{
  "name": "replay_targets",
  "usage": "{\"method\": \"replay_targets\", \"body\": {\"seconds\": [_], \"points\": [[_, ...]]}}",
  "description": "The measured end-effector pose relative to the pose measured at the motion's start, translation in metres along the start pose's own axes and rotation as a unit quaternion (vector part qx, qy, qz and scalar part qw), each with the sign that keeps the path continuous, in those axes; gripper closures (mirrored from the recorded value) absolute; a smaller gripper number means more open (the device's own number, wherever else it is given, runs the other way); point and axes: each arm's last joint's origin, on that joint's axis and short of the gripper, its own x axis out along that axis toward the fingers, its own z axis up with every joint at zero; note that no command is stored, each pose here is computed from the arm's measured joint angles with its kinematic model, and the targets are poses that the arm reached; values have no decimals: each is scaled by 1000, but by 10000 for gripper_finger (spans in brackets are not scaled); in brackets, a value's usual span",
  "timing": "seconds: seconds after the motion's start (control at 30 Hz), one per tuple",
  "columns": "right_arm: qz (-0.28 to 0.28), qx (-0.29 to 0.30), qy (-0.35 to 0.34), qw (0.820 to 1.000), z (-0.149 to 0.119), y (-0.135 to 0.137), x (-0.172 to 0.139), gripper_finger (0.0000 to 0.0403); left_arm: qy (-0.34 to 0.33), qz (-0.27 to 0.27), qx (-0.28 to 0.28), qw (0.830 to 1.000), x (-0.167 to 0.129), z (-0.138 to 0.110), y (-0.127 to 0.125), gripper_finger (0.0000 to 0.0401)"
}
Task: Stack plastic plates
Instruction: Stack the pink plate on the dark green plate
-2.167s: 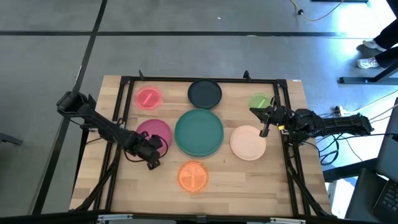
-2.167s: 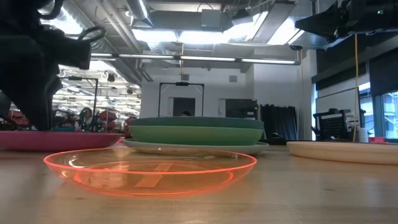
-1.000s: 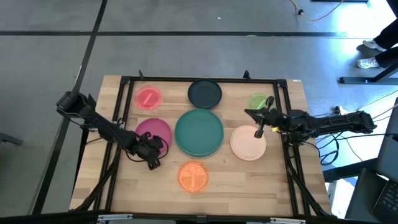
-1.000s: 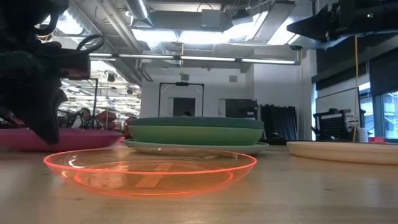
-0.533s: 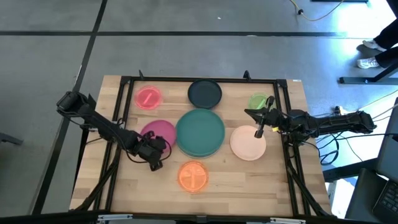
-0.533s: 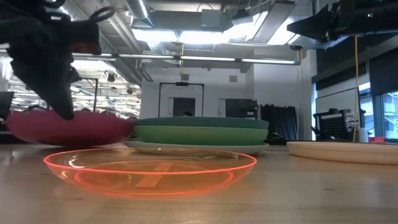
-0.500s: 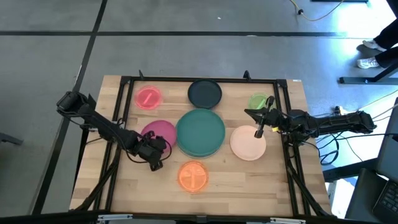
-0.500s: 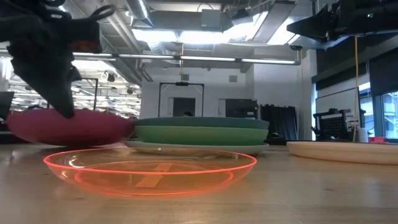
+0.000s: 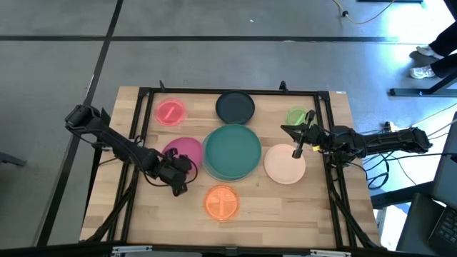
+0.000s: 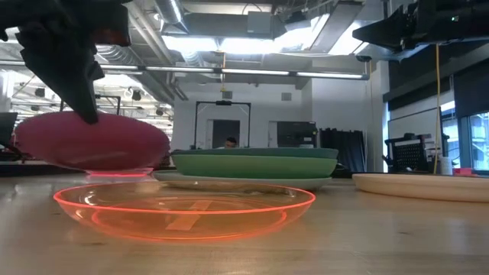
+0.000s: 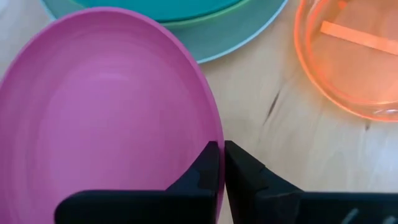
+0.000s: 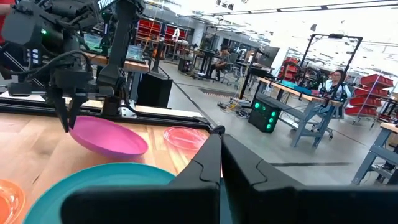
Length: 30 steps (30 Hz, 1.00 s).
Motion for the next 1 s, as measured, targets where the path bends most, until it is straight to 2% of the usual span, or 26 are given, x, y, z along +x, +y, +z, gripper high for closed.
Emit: {"method": "replay_targets", "body": {"seconds": [0.23,0.57,1.0], "points": [[0,0,0,1000,0,0,0,395,-25,22,1,999,-9,8,-1,394],[0,0,0,1000,0,0,0,395,-79,34,32,996,-22,24,-7,394],[0,0,-1,1000,0,0,0,395,-192,-3,90,977,-23,59,-11,393]]}}
